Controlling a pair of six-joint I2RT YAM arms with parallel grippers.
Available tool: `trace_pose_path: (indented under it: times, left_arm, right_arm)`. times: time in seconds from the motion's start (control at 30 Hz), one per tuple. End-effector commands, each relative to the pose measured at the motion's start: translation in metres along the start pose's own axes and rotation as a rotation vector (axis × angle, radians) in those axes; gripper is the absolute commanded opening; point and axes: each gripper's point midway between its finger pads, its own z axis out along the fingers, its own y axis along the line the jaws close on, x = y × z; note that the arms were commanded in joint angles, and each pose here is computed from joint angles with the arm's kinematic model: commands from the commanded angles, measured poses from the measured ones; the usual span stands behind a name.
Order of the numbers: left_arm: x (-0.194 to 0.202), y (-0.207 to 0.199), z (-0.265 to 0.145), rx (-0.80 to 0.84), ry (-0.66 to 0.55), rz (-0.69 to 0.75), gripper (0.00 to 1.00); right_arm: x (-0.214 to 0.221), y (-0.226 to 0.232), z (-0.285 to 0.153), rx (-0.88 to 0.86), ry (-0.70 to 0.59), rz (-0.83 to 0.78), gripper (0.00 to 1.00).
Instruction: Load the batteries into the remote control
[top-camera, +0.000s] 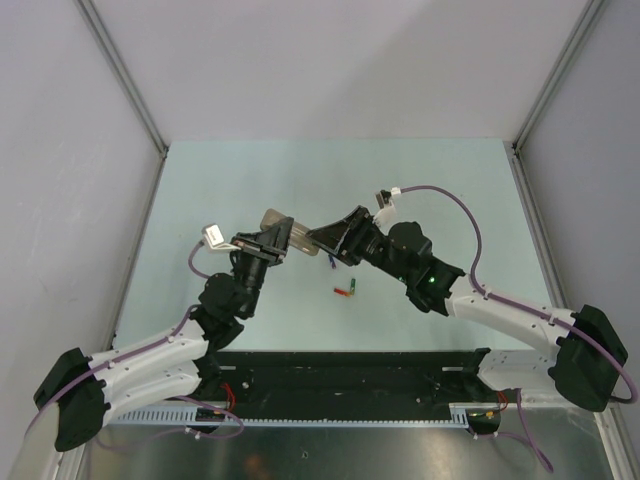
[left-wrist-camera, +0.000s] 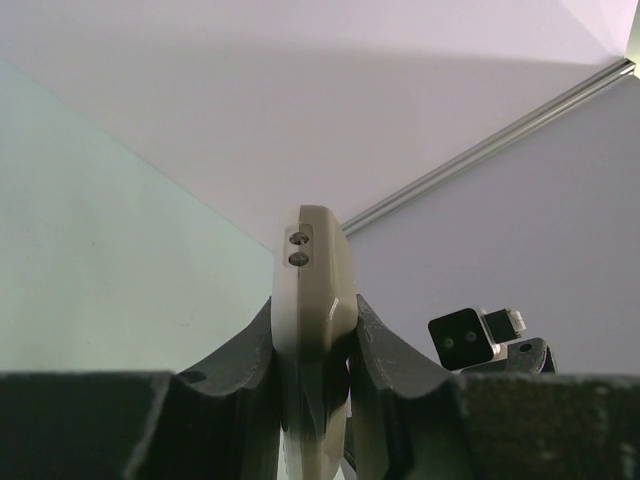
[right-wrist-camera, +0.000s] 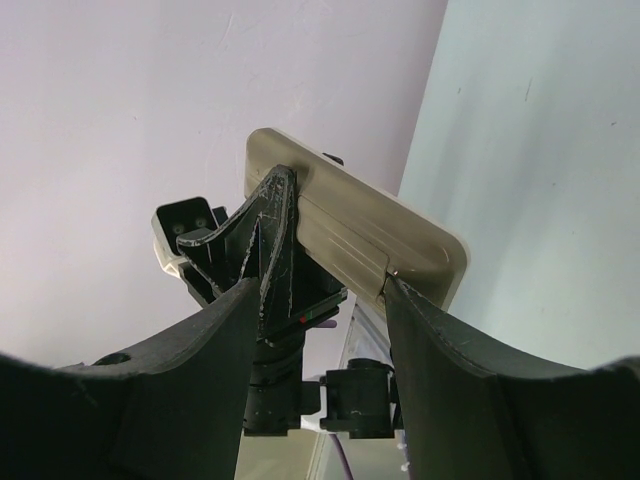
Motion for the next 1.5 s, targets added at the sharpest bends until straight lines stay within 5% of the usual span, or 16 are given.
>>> trace_pose_path:
  times: [0.0,1.47]
  left_arm:
    - [0.028,-0.001,-0.007,0.032,0.126,0.001,0.0]
    - [0.036,0.008,-0.006,0.013,0.16,0.142,0.0]
  right_arm:
    - [-0.004,0.068,-0.011,-0.203,-0.002,-0.005,0.58]
    - [-0.013,0.092,-0.011,-0.258,0.002,-0.054,0.58]
